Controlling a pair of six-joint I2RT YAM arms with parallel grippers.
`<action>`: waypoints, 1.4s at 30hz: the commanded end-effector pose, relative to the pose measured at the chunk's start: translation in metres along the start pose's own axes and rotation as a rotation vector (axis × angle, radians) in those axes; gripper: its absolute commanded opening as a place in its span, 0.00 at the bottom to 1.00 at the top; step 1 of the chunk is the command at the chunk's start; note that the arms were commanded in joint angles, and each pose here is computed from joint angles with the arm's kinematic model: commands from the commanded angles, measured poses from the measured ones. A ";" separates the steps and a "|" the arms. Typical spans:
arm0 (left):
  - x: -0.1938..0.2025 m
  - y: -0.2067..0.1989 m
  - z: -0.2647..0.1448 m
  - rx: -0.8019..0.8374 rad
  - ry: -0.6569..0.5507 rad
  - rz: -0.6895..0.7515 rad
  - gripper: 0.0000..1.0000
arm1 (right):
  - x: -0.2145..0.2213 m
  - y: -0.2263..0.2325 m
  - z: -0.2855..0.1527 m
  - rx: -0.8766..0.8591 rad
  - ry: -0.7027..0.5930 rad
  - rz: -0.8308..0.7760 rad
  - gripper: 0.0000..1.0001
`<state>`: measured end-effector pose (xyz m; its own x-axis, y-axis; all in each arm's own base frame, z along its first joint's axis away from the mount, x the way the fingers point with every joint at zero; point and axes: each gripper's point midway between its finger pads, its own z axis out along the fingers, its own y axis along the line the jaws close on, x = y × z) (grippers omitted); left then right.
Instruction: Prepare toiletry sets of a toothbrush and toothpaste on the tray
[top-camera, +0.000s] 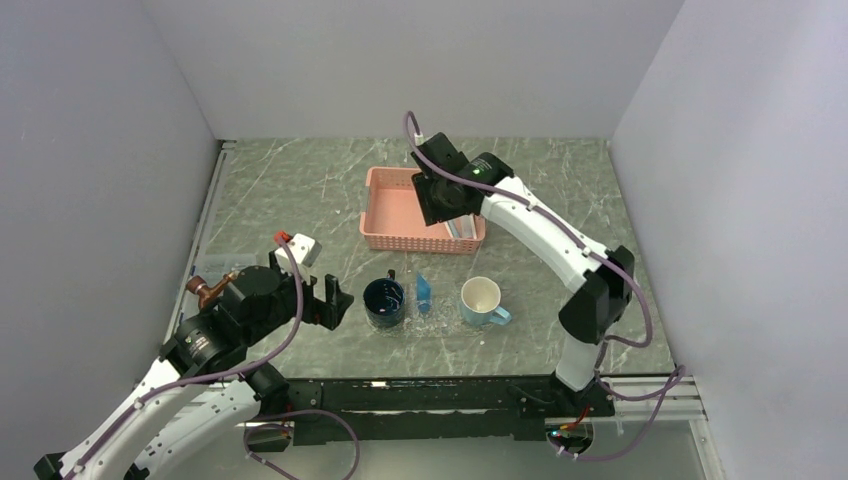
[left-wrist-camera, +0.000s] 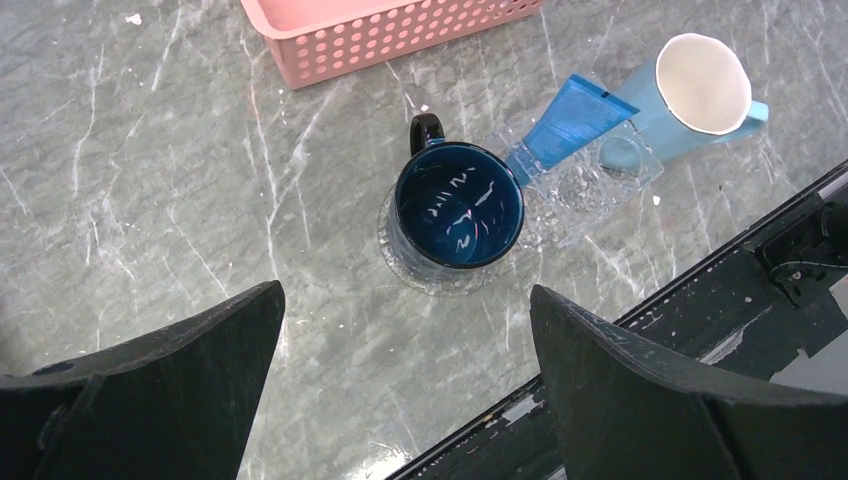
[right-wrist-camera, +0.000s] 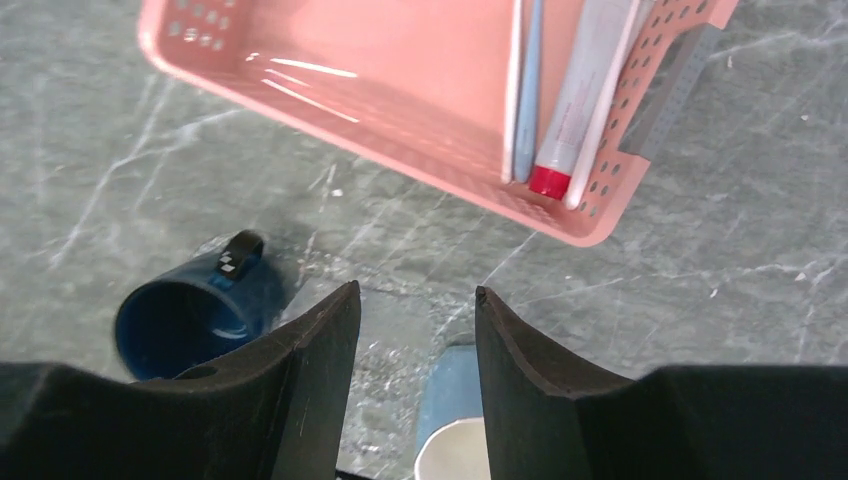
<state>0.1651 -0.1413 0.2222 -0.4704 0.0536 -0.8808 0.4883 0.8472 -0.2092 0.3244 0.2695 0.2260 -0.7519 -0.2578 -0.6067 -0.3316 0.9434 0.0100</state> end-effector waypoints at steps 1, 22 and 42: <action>-0.009 0.004 0.004 -0.024 -0.025 0.016 0.99 | -0.013 -0.021 0.026 0.055 0.000 0.005 0.47; -0.006 0.007 0.008 -0.049 -0.004 0.017 0.99 | -0.008 -0.086 0.146 0.157 0.167 0.084 0.41; -0.004 0.012 0.011 -0.078 0.013 0.018 0.99 | 0.019 -0.110 0.206 0.201 0.271 0.119 0.41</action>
<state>0.1747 -0.1375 0.2108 -0.4947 0.0861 -0.8648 0.4467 0.8788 -0.1680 0.4501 0.2090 0.0469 -0.9199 -0.1756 -0.3506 -0.1524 0.9839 -0.0930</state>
